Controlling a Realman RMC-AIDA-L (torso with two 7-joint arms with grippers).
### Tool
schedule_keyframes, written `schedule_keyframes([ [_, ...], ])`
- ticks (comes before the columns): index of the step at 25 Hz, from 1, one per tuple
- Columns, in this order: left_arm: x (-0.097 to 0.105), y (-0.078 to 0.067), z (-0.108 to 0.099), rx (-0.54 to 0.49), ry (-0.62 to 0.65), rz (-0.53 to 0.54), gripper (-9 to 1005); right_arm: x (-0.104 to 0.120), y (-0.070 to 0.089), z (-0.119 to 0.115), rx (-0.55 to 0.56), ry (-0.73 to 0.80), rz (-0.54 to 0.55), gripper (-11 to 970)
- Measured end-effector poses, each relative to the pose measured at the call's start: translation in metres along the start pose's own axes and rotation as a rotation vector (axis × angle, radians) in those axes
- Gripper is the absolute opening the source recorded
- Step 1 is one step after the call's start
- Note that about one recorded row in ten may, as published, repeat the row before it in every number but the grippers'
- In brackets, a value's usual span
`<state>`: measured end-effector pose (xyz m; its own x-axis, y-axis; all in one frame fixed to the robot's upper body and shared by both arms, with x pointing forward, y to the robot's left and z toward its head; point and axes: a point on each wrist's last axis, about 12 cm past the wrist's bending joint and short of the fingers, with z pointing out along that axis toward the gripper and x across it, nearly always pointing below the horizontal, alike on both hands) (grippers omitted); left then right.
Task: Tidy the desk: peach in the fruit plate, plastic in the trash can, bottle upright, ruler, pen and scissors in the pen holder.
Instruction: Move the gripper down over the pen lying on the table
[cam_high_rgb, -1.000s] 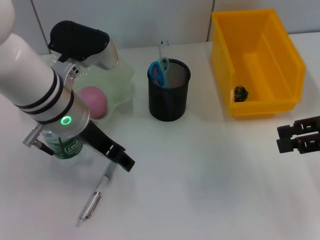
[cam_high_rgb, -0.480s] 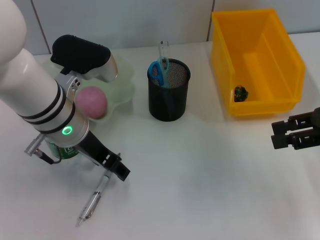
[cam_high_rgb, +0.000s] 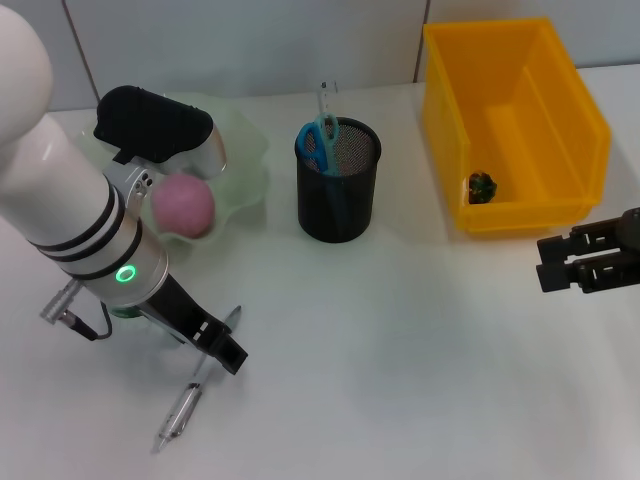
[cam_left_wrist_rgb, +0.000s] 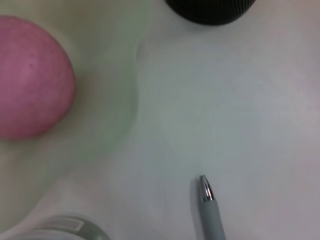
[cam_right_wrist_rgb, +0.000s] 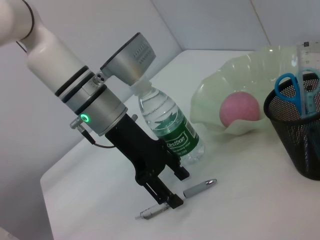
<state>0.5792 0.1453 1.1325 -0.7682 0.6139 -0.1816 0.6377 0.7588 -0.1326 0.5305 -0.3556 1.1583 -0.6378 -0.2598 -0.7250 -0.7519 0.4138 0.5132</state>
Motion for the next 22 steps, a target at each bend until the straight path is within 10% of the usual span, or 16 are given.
schedule_keyframes([
  [22,0.0039,-0.0013,0.0057,-0.012,0.016,0.018,768,-0.0049,-0.0001,0.0067,-0.008,-0.013,-0.008,634],
])
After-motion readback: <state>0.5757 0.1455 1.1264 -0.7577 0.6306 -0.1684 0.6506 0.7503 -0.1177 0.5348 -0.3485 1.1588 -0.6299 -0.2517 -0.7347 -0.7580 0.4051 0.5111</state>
